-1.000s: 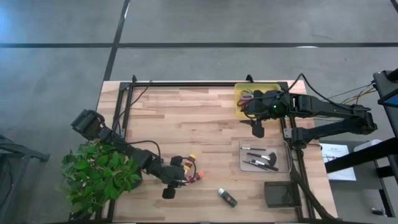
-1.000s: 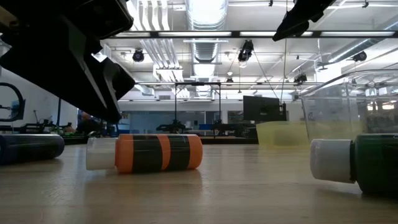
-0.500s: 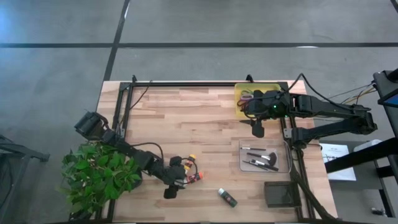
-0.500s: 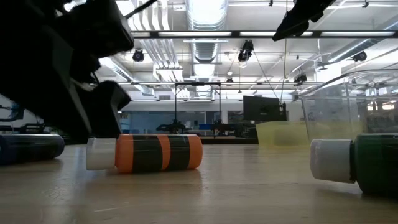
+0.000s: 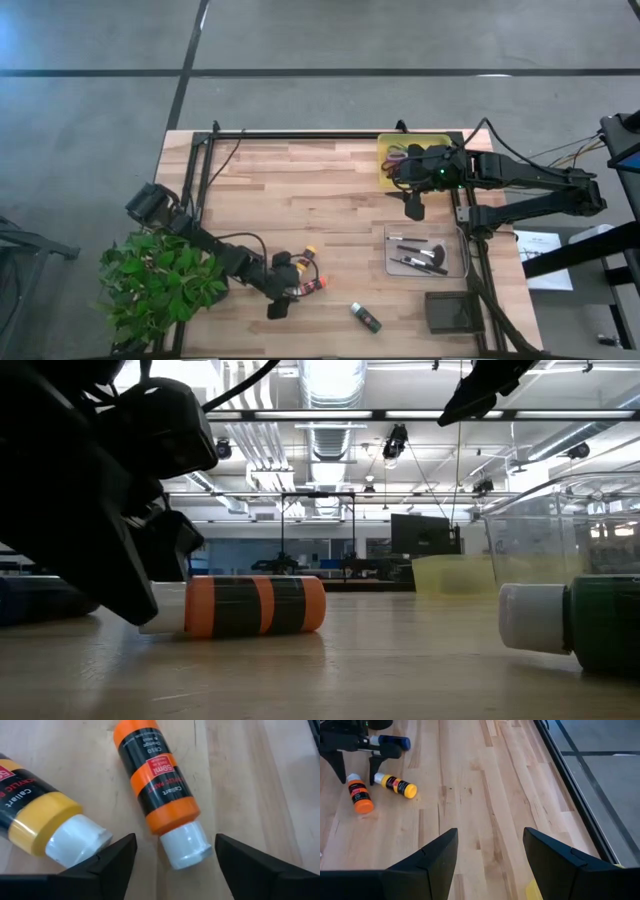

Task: Pick & Place Paint Supplies
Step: Put the orange paint bottle into the black bin

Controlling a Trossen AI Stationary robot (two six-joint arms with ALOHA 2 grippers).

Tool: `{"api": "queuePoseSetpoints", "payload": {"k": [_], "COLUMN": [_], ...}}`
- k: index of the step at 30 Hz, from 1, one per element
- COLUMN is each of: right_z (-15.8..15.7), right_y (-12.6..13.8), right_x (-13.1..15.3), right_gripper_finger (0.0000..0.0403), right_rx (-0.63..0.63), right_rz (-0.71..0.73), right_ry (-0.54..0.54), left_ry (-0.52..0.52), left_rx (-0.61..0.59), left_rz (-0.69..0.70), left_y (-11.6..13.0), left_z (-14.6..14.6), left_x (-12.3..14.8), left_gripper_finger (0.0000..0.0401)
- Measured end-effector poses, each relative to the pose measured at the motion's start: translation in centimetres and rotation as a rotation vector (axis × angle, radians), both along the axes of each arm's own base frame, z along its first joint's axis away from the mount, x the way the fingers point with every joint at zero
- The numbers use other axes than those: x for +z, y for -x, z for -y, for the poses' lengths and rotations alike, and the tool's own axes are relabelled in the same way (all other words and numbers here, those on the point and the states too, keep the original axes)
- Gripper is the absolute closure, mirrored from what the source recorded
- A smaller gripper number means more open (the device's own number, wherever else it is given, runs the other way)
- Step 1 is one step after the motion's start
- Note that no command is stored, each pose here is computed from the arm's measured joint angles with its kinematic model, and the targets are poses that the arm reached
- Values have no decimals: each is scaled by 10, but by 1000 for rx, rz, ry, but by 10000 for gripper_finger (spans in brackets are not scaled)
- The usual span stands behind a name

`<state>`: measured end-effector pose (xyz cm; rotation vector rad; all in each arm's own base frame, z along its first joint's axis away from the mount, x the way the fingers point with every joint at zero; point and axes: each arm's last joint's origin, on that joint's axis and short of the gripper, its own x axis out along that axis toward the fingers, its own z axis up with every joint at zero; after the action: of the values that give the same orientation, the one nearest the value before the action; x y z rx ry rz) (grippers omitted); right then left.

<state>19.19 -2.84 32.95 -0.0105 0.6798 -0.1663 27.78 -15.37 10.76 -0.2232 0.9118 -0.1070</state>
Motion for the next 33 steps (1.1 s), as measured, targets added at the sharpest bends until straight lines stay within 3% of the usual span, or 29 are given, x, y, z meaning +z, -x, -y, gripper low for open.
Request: {"api": "queuePoseSetpoints", "payload": {"k": [10,15,20,23,26,33], "right_z": [0,0,0,0,0,0], "right_y": [0,0,0,0,0,0], "right_x": [0,0,0,0,0,0], "right_gripper_finger": [178,178,178,178,178,178], "right_rx": [-1,-1,1,2,3,3], "right_rz": [1,1,0,0,0,0], "right_ry": [-2,-2,0,0,-1,-1], "left_ry": [-21,-81,-178,-318,-543,-1109], "left_rx": [24,-33,-160,-226,-237,-260], "left_rz": [-14,6,87,129,135,-91], "left_y": [-3,-4,-12,-18,-27,-42], "left_z": [-10,-13,-8,-7,-10,-38], "left_x": [0,5,30,48,68,117], "left_gripper_finger": [286,286,286,286,286,286]}}
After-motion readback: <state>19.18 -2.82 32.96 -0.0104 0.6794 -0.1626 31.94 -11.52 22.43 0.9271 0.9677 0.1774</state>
